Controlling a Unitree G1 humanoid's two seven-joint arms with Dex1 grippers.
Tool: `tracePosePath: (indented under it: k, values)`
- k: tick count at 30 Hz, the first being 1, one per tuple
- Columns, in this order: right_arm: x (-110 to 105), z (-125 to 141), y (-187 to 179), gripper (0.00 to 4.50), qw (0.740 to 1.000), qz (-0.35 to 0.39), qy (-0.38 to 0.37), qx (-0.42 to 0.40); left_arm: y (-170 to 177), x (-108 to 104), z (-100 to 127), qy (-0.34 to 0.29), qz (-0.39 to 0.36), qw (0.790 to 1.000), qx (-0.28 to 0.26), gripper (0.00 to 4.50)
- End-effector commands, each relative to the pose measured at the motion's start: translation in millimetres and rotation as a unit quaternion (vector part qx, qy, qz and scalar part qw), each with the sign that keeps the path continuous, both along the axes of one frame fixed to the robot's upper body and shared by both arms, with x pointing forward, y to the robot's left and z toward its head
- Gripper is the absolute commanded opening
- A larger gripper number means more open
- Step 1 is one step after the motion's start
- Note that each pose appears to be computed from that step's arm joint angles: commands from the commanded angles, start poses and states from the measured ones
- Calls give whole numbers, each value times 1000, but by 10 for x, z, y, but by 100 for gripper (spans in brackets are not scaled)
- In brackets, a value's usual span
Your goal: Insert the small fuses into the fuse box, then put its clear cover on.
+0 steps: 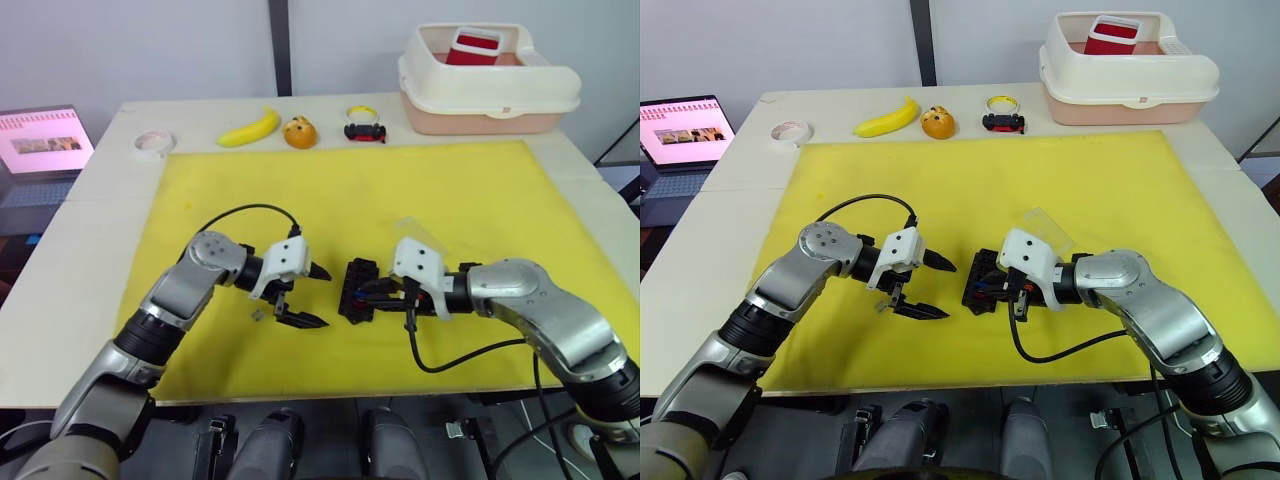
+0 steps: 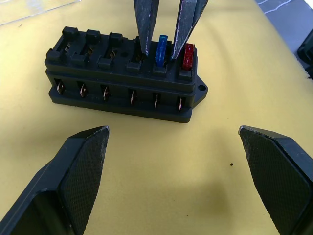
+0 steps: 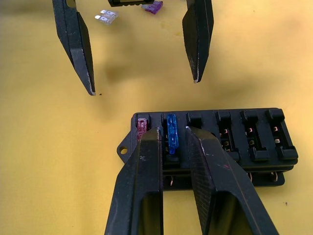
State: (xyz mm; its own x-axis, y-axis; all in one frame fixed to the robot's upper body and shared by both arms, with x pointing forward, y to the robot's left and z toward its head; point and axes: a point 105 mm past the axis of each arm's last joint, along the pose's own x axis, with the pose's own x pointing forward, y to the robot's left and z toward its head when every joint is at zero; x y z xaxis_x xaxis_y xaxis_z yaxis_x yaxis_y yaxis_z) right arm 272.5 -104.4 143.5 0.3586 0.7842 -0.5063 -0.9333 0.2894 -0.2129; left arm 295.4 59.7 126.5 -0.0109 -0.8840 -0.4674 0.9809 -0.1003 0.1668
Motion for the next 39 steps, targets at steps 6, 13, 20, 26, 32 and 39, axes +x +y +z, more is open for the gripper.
tracePosePath:
  k: [6,13,20,26,32,39]
  values:
    - [28,306,36,90,999,9,-27,26,-19,1,70,-17,-4,1000,-6,450]
    - [23,402,60,90,998,9,-28,55,-27,15,74,-19,-3,1000,-7,450]
    - [14,302,49,4,998,3,-17,66,-26,19,78,-20,-3,1000,-8,450]
    - [2,182,36,4,998,-2,-1,69,-22,16,74,-21,-4,1000,-6,450]
    - [-12,102,9,4,998,-7,9,65,-15,14,73,-22,-4,1000,-3,450]
    - [8,-249,-142,4,998,-29,38,36,-30,25,68,-22,-5,1000,-3,450]
